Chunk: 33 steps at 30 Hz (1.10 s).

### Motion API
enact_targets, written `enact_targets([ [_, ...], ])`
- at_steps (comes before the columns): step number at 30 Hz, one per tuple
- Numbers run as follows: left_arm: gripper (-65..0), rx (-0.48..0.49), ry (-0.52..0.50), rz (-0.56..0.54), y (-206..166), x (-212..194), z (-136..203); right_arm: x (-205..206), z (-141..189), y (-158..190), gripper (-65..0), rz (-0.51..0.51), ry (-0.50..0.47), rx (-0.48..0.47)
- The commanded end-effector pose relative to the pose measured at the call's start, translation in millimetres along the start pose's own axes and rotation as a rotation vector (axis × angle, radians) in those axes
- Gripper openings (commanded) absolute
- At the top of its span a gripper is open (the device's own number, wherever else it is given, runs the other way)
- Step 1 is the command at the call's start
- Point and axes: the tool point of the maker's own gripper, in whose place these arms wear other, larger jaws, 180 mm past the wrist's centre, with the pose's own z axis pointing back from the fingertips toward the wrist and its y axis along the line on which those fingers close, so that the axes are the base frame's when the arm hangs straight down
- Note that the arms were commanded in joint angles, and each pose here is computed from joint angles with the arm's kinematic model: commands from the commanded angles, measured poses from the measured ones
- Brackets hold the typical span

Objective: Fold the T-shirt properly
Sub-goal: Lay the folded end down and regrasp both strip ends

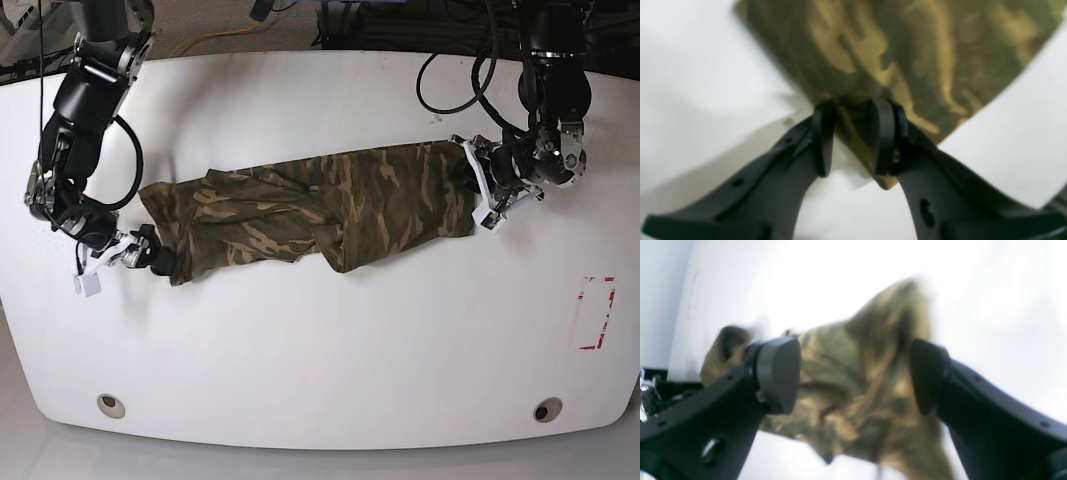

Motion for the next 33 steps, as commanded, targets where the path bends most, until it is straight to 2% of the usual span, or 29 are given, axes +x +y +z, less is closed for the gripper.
enact_targets([
  [1,-47.4,0.037,-0.04,-0.025,12.5,10.6,2.6,27.7,14.9,-19.4,-15.7,-0.013,-0.064,-0.027],
  [3,-47.4,0.043,-0.056,-0.047,16.7,15.7,1.2,27.1,17.5,-29.5,-15.7,-0.039,-0.064,-0.04],
  [6,-47.4,0.03,-0.025,-0.118,16.9,18.7,-6.7,21.9,18.5,-37.7,-15.9,-0.052,-0.062,-0.047],
  [10,-47.4,0.031,-0.014,-0.203,17.3,24.5,-5.8,-6.2,10.5,-34.6,-16.0,-0.028,0.012,-0.035],
  [16,-47.4,0.056,-0.01,-0.224,23.9,30.4,-4.2,-50.4,-6.3,-16.8,-16.2,-0.058,0.063,0.007],
  [26,-47.4,0.056,-0.014,-0.223,25.0,33.0,-4.7,-76.1,-25.3,24.7,-17.0,-0.049,0.058,0.086],
  [28,-47.4,0.056,-0.013,-0.225,24.8,32.8,-4.9,-75.1,-28.1,27.9,-22.0,-0.053,0.052,0.093],
  [31,-47.4,0.042,-0.002,-0.251,18.8,32.0,-7.9,-69.3,-29.8,28.9,-42.6,-0.056,0.02,0.096],
  [32,-47.4,0.036,0.01,-0.269,16.8,30.2,-9.3,-65.3,-30.0,29.2,-52.8,-0.055,-0.001,0.096],
  [33,-47.4,0.028,0.015,-0.279,13.6,29.6,-10.8,-63.4,-30.0,29.0,-59.3,-0.056,-0.012,0.096],
])
